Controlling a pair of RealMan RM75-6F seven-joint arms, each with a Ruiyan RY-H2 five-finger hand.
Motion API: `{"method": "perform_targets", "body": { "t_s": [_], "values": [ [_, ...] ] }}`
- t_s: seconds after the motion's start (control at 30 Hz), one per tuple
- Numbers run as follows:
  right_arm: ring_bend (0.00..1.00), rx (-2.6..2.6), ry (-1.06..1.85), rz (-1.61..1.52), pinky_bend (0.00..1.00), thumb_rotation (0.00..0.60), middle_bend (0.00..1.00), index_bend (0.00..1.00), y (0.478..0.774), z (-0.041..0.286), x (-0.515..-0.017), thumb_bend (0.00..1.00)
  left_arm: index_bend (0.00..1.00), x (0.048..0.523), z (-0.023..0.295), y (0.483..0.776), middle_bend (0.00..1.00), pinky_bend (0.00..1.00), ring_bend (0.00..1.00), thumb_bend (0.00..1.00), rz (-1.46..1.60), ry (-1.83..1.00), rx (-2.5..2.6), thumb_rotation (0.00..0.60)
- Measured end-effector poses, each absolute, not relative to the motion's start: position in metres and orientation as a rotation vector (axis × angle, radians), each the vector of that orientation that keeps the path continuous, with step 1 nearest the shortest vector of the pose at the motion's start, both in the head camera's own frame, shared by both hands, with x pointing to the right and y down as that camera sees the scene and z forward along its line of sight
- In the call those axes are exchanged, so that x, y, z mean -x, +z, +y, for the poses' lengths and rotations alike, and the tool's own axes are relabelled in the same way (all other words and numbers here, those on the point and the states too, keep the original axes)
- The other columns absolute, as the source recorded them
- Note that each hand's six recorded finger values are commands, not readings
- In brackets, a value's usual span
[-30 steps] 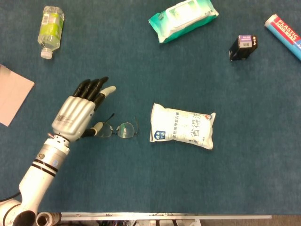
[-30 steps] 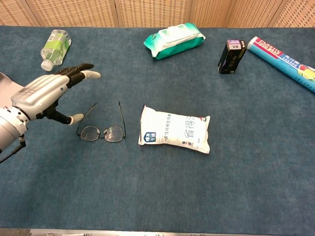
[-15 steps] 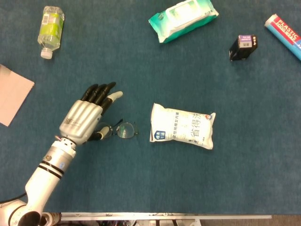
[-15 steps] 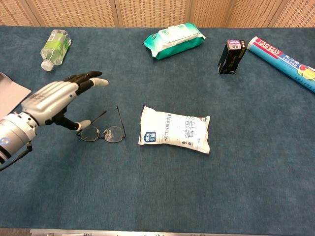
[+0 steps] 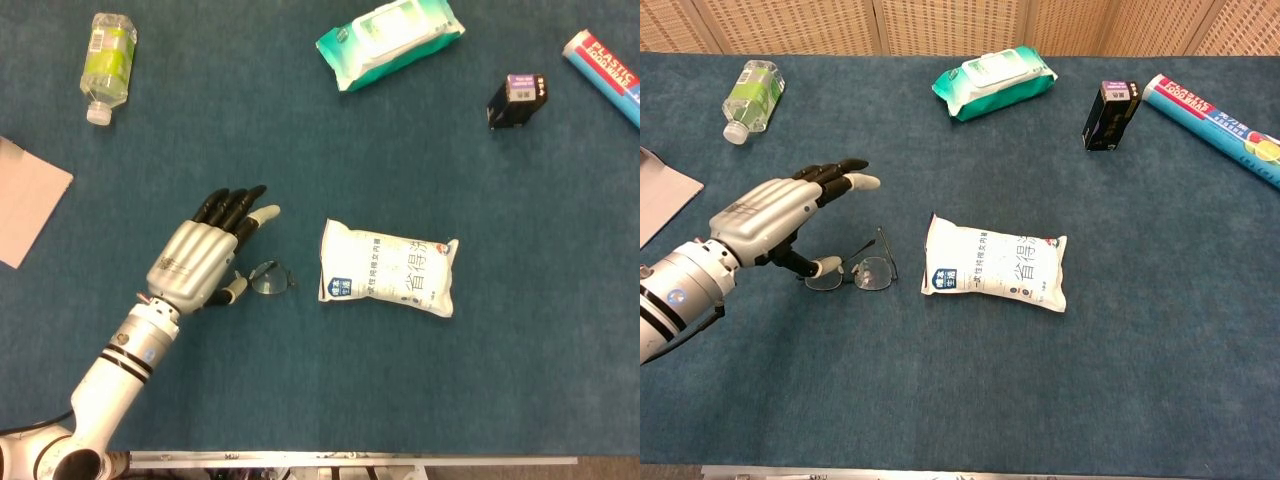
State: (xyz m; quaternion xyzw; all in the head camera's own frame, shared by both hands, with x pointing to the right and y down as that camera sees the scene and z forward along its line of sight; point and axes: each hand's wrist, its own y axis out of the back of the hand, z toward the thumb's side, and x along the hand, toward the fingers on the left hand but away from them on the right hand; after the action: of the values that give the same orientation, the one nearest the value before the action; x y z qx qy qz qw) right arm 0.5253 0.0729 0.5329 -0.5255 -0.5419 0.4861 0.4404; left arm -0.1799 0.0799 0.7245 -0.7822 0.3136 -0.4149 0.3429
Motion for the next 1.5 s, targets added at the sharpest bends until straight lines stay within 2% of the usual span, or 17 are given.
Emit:
{"method": "perform_targets", "body": {
  "t_s": [0.73,1.5],
  "values": [
    [0.26,1.303,1.196,-1.351,0.29,0.6,0.39,0.6,0.529,0.075,-0.526,0.29,0.11,0.166,0.088,0.743,0.0,0.0,0.0,0.26,0.763,-1.098,2.073,0.6],
    [0.26,1.304,1.197,-1.354,0.29,0.6,0.39,0.6,0.529,0.075,-0.527,0.29,0.11,0.159,0.082,0.759,0.0,0.0,0.0,0.26,0.754,-1.14,2.074,0.6]
  ]
}}
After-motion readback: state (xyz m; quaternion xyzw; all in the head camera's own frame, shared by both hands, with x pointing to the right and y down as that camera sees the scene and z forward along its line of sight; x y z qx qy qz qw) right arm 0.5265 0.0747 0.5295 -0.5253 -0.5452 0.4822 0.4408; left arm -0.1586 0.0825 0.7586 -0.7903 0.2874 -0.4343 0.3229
